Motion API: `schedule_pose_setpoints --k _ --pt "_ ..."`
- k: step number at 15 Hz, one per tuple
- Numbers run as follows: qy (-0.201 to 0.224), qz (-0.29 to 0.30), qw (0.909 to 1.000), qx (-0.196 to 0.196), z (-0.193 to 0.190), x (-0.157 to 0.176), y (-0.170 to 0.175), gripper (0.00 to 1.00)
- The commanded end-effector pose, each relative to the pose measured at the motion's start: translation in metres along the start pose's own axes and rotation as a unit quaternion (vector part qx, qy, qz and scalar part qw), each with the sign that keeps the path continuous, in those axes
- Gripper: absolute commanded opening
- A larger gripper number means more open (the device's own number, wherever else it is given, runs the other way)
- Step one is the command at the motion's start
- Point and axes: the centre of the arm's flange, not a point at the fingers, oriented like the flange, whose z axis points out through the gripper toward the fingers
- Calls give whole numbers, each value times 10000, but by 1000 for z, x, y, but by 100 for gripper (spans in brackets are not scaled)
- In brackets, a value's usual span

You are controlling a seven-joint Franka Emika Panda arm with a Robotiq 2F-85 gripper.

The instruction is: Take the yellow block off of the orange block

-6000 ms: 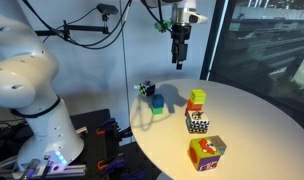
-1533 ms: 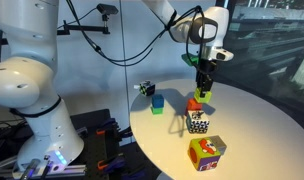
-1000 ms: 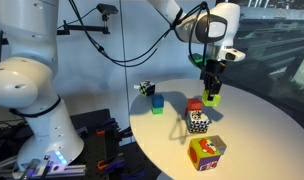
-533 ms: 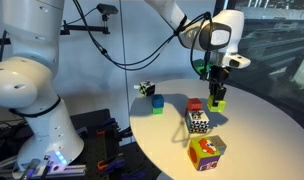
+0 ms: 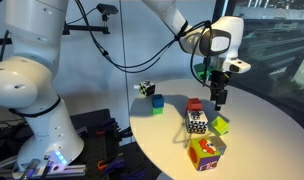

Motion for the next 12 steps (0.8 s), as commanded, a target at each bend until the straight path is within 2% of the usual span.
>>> schedule_pose_setpoints --k 1,5,12 --pt "47 16 10000 9 -8 0 -4 100" --pt "-166 -160 9997 66 -23 -14 -6 100" --pt "-873 -636 9940 180 -62 -50 -7 100"
